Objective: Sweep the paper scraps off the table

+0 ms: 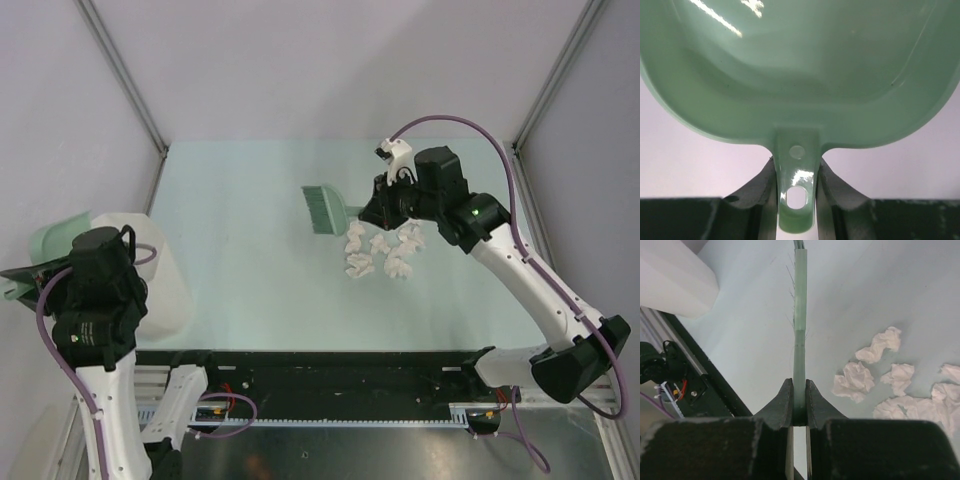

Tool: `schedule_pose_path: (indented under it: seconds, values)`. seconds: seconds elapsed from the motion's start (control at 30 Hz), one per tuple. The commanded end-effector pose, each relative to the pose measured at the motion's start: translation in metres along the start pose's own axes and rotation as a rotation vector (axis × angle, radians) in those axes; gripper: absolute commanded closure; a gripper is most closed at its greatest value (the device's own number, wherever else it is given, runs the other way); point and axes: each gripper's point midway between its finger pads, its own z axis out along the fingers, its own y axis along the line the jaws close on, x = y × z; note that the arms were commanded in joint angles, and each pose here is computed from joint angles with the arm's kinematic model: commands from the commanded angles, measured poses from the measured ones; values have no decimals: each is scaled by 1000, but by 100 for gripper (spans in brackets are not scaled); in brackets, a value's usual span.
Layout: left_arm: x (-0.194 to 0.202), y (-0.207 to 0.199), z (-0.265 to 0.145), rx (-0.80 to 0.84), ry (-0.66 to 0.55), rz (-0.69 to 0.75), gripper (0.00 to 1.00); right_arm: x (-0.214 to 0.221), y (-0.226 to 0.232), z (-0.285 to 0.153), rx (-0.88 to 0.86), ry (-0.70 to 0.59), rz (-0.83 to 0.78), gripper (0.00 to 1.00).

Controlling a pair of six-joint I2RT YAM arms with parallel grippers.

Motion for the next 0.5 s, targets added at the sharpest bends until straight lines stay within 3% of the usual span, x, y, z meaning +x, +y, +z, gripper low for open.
schedule_pose_path:
  seconds: [0.0, 0.13, 0.2, 0.23, 0.47]
  values:
    - [17, 24, -6, -46, 36, -52, 100, -10, -21, 0, 119, -37, -23, 100]
    - [33, 79, -15, -170, -79, -360, 100, -2, -67, -9, 344, -8, 2, 100]
    - [12, 112, -14, -219, -241, -495, 100, 3, -88, -14, 449, 12, 5, 100]
    - [20, 126, -22, -261, -291, -577, 100, 5, -94, -16, 474, 21, 5, 100]
    - [-73, 157, -27, -180, -703, -804, 100, 38, -137, 1, 651, 159, 6, 100]
